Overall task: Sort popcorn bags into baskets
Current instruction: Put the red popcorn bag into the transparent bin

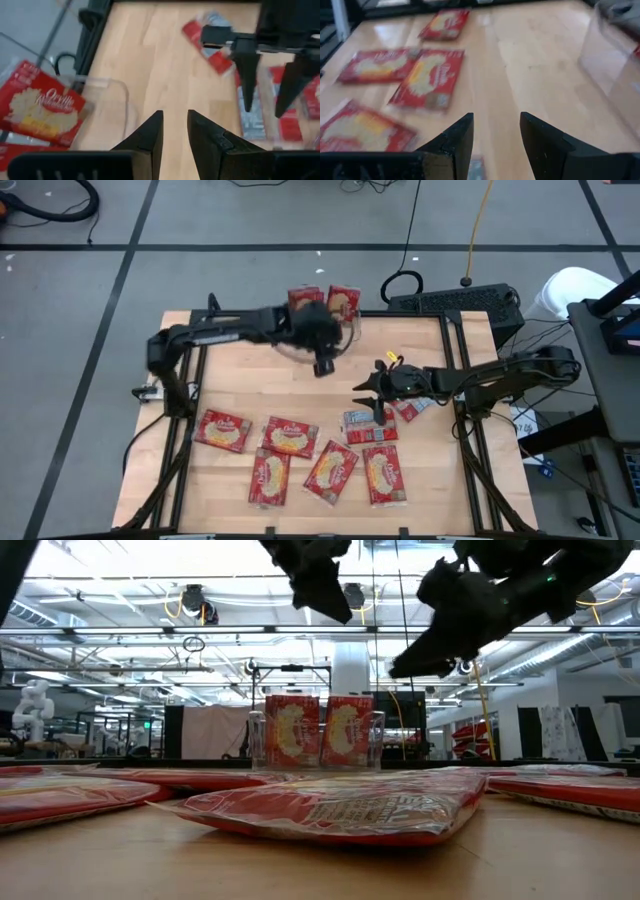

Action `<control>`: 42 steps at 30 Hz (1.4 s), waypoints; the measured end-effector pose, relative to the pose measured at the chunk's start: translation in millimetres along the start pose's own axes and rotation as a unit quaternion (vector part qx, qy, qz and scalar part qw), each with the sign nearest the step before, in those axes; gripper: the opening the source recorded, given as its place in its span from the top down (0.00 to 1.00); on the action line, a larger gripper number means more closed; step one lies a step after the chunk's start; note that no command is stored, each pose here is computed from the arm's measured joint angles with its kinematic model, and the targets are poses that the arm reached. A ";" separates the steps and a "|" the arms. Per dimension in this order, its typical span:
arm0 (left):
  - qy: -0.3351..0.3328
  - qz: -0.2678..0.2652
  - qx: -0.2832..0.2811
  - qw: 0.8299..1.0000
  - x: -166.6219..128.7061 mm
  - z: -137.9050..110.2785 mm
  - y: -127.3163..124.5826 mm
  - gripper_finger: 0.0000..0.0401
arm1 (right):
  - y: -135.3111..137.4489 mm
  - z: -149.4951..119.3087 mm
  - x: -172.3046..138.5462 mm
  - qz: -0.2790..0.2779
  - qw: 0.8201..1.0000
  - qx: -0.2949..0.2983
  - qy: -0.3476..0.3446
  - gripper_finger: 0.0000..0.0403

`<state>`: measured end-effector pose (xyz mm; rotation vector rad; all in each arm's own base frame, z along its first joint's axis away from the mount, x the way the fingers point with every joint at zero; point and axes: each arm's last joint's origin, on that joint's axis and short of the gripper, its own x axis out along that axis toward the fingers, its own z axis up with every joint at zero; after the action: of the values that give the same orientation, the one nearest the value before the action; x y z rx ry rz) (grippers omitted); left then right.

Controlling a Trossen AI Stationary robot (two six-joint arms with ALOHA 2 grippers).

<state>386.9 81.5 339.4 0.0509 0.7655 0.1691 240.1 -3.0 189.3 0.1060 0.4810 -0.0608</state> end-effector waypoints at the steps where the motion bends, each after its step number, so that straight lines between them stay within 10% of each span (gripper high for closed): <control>1: -0.010 0.000 0.001 1.000 -4.0 -5.6 -8.4 0.77 | 1.8 -0.4 -2.2 0.003 1.000 -0.002 0.005 0.62; 20: -0.186 -0.064 0.014 0.980 -13.8 -94.6 -127.3 0.77 | 59.8 -42.6 -22.8 0.036 0.984 -0.011 0.175 0.57; 42: -0.234 -0.095 -0.026 0.967 -13.1 -118.3 -158.2 0.77 | 96.0 -98.4 -19.6 -0.095 0.960 -0.086 0.247 0.56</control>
<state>316.8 -78.4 246.1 -0.0319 0.2902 -0.0091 185.6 104.4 120.2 -0.1004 0.9937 -0.1825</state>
